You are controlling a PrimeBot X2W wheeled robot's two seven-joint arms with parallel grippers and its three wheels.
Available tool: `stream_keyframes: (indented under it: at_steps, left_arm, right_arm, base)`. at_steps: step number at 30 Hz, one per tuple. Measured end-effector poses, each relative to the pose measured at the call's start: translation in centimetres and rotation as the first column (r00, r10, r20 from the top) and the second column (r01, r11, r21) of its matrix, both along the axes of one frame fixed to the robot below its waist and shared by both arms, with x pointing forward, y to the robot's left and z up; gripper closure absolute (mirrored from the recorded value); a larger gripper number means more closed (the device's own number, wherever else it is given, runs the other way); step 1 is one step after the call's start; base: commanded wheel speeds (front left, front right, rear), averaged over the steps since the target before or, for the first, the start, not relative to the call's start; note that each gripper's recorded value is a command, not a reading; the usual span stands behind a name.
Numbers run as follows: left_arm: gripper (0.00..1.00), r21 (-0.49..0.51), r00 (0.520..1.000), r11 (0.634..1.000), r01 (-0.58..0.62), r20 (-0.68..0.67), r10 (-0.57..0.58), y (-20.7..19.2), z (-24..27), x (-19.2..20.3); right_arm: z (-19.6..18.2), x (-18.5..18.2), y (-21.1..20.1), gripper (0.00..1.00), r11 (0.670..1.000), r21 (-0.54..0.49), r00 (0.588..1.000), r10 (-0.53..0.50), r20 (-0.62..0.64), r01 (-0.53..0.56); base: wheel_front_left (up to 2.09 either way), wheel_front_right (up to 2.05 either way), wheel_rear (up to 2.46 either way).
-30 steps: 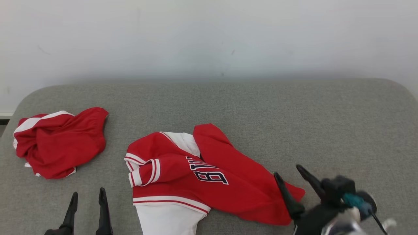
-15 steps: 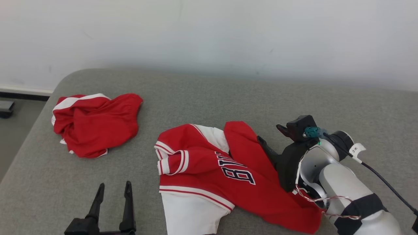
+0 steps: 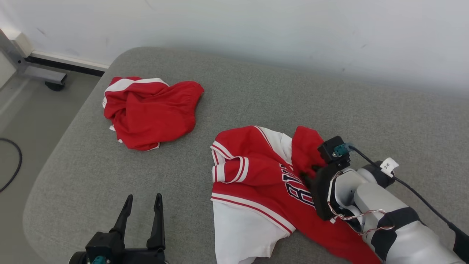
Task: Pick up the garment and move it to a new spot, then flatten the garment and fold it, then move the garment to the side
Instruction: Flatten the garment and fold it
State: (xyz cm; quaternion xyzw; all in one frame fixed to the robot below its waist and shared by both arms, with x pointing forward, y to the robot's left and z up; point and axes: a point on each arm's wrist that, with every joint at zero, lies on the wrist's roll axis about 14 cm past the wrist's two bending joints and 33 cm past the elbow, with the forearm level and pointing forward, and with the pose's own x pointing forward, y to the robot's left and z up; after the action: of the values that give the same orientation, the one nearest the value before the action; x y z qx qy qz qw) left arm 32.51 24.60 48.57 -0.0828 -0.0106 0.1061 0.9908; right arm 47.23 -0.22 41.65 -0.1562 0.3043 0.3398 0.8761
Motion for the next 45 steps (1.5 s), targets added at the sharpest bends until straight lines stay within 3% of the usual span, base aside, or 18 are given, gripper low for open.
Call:
stream_keyframes:
  at_steps: [4,8,13,18,21,22,23,24,28,37,45]
  left_arm:
    - [0.00,0.002,1.000,1.000,-0.014,-0.008,0.014,0.4,-0.2,0.3]
    - [0.00,0.001,1.000,1.000,-0.003,-0.003,0.003,0.1,-0.1,0.8]
    - [0.00,0.001,1.000,1.000,0.019,0.003,-0.019,-0.4,0.1,1.4]
    - [0.00,-0.008,0.999,0.999,0.035,-0.014,-0.035,-1.0,-0.6,1.8]
    - [0.00,-0.009,0.999,0.999,0.038,-0.025,-0.038,-1.0,-0.9,1.9]
    - [0.00,-0.009,0.999,0.999,0.039,-0.029,-0.039,-1.1,-1.0,1.9]
    - [0.00,-0.010,0.999,0.999,0.039,-0.030,-0.039,-1.1,-1.1,2.0]
    - [0.00,-0.010,0.999,0.999,0.040,-0.030,-0.040,-1.1,-1.1,2.1]
    - [0.00,-0.004,0.999,0.999,0.041,-0.027,-0.041,-1.0,-1.0,2.3]
    - [0.00,0.007,0.997,0.997,0.082,-0.012,-0.082,-2.1,-0.6,2.5]
    - [0.00,0.011,0.991,0.991,0.136,0.007,-0.136,-3.6,-0.2,3.1]
  right_arm:
    - [1.3,1.7,0.3,1.00,0.999,0.051,0.998,-0.006,0.057,0.003]
    - [5.5,4.7,-0.8,1.00,0.981,0.184,0.978,-0.089,0.189,0.053]
    - [8.3,7.6,-6.6,1.00,0.947,0.261,0.930,-0.257,0.262,0.188]
    - [8.2,9.7,-12.2,1.00,0.895,0.286,0.875,-0.414,0.253,0.341]
    - [8.8,10.7,-13.8,1.00,0.874,0.309,0.838,-0.462,0.289,0.375]
    - [9.0,10.8,-13.9,0.76,0.871,0.319,0.831,-0.468,0.301,0.375]
    - [8.9,10.7,-13.6,0.07,0.869,0.324,0.830,-0.469,0.301,0.373]
    - [8.5,10.5,-13.4,0.00,0.871,0.317,0.835,-0.465,0.293,0.374]
    - [8.9,9.9,-12.7,0.00,0.865,0.355,0.826,-0.467,0.315,0.354]
    - [10.7,6.7,-17.8,0.00,0.837,0.408,0.753,-0.524,0.399,0.366]
    - [4.6,-2.0,-23.2,0.00,0.755,0.431,0.719,-0.633,0.287,0.494]
  base:
    - [0.00,0.00,0.00]
    - [0.00,0.00,0.00]
    - [0.00,0.00,0.00]
    - [0.00,0.00,0.00]
    - [0.00,0.00,0.00]
    - [0.00,0.00,0.00]
    - [0.00,0.00,0.00]
    - [0.00,0.00,0.00]
    - [0.00,0.00,0.00]
    - [0.00,0.00,0.00]
    - [0.00,0.00,0.00]
